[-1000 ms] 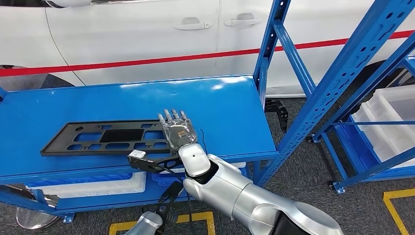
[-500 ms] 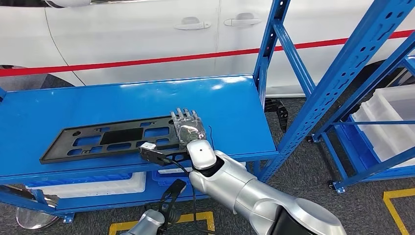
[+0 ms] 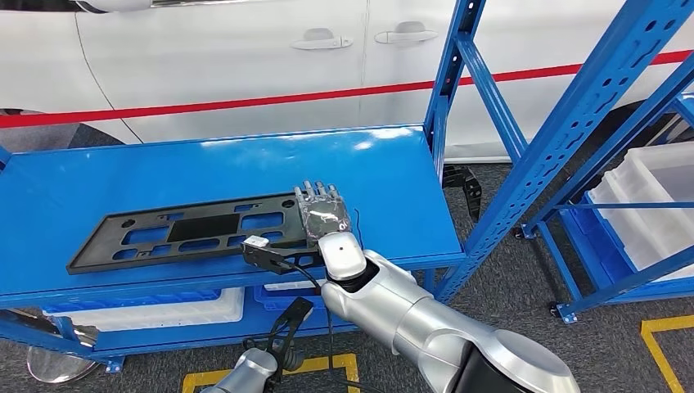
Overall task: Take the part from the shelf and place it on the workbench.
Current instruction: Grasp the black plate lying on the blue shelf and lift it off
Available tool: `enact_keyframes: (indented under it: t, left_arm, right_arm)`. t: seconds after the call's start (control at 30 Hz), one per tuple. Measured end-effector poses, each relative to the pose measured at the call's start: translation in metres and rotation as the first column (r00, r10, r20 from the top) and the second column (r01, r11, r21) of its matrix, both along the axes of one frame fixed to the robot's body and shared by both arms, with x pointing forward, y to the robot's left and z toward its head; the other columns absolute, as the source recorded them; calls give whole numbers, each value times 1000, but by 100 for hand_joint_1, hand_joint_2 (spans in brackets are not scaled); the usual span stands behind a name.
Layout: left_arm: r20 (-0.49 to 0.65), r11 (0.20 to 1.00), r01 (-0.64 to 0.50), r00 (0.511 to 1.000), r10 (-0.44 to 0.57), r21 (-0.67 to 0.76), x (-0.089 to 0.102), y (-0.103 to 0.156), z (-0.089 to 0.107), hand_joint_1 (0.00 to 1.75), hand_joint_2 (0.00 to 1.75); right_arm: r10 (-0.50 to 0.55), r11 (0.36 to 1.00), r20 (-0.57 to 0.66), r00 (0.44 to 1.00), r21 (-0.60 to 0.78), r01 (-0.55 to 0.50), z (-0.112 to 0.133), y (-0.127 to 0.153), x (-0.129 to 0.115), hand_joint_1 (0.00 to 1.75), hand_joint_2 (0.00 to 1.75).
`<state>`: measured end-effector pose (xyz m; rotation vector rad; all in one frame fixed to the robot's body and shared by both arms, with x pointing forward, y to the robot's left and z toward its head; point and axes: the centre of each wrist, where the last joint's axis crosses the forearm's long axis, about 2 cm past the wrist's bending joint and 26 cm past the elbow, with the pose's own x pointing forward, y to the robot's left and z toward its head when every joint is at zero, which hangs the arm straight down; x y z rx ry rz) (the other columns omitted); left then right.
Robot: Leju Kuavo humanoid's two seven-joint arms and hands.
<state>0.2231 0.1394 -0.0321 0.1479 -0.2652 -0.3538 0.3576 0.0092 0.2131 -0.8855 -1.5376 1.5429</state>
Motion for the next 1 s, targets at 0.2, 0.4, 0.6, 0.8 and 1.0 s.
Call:
enact_keyframes:
  t: [0.2, 0.4, 0.6, 0.8, 1.0]
  left_arm:
    - [0, 1000, 0, 1000, 0, 0, 0, 0, 0, 0, 175]
    - [5, 1000, -11, 1000, 11, 10, 0, -1, 1, 0, 175]
    - [16, 1000, -17, 1000, 17, 10, 2, -6, 3, 0, 175]
    - [46, 995, -66, 997, 62, 71, -35, 31, -25, 0, 175]
    - [-31, 970, -119, 991, 128, 211, -167, 144, -76, 0, 175]
  right_arm:
    - [-3, 1000, -1, 1000, -2, 3, -1, -1, 0, 0, 175]
    - [-2, 1000, -8, 1000, -14, 2, -1, -1, 1, 0, 175]
    - [13, 998, -12, 1000, -60, -14, -5, 0, -2, 0, 175]
    - [93, 996, -12, 996, -10, -93, -8, 2, -6, 0, 175]
    - [164, 986, -28, 986, 40, -163, -18, 7, -20, 0, 175]
